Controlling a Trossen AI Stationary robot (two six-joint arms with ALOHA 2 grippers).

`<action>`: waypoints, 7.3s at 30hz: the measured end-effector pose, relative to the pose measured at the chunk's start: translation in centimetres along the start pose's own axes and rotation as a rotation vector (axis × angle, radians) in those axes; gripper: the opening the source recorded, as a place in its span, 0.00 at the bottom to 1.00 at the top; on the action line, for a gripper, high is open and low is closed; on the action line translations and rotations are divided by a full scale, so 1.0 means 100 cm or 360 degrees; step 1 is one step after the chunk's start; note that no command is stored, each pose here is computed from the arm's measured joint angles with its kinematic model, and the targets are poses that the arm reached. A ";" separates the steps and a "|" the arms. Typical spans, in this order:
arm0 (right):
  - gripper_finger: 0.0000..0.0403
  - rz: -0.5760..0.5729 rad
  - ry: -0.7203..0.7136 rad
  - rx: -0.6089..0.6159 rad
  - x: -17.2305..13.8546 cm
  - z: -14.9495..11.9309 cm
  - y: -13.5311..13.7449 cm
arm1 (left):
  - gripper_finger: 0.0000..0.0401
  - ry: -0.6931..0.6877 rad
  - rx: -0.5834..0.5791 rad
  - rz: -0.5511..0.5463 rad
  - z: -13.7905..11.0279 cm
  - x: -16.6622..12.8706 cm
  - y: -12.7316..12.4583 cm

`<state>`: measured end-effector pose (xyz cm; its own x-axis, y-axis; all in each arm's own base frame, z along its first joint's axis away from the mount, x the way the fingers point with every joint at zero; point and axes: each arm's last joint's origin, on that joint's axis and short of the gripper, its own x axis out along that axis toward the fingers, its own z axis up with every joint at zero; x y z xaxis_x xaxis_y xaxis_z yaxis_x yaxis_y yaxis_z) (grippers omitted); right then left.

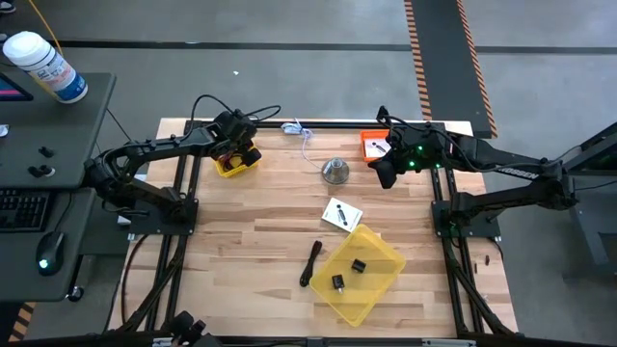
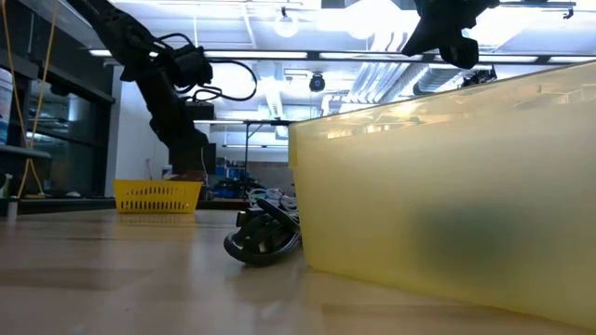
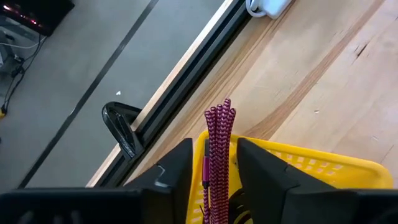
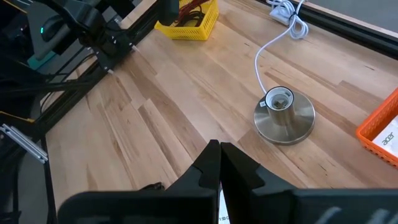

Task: Pick and place items into bin
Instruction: Put the pink USB cable into the yellow bin, then put the black USB cable into the yellow bin

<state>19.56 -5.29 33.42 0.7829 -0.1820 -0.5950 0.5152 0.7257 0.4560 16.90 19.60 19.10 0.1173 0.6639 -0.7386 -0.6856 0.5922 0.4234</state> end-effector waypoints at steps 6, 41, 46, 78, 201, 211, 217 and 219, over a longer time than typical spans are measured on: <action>0.00 0.0001 0.0001 -0.0003 0.000 0.000 0.000 | 0.36 -0.0006 -0.0057 0.0001 0.002 -0.001 0.001; 0.00 0.0104 0.0084 -0.0195 0.000 -0.002 0.001 | 0.38 0.0485 -0.1268 -0.1432 0.018 -0.125 -0.205; 0.00 0.0114 0.0117 -0.0231 0.000 -0.004 0.001 | 0.38 0.0586 -0.1332 -0.1445 0.010 -0.121 -0.233; 0.00 0.0245 0.0452 -0.0296 -0.003 -0.019 -0.003 | 0.38 0.0693 -0.1079 -0.1064 0.047 -0.100 -0.317; 0.00 0.0056 0.0049 0.0069 0.000 -0.002 0.001 | 0.01 0.0073 0.0180 0.0253 0.016 -0.018 -0.044; 0.00 0.0057 0.0049 0.0064 0.000 -0.002 0.001 | 0.01 0.0160 0.0206 0.0239 -0.004 -0.013 -0.048; 0.00 0.0057 0.0049 0.0064 0.000 -0.002 0.001 | 0.09 0.0158 0.0145 0.0212 -0.008 -0.011 -0.050; 0.00 0.0057 0.0049 0.0064 0.000 -0.002 0.001 | 0.13 0.0140 0.0120 0.0213 -0.006 -0.011 -0.050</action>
<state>19.53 -5.09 33.40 0.7901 -0.1355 -0.5978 0.5014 0.7039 0.5032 19.74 15.63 17.44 -0.0367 0.6985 -0.7147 -0.6348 0.5361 0.5565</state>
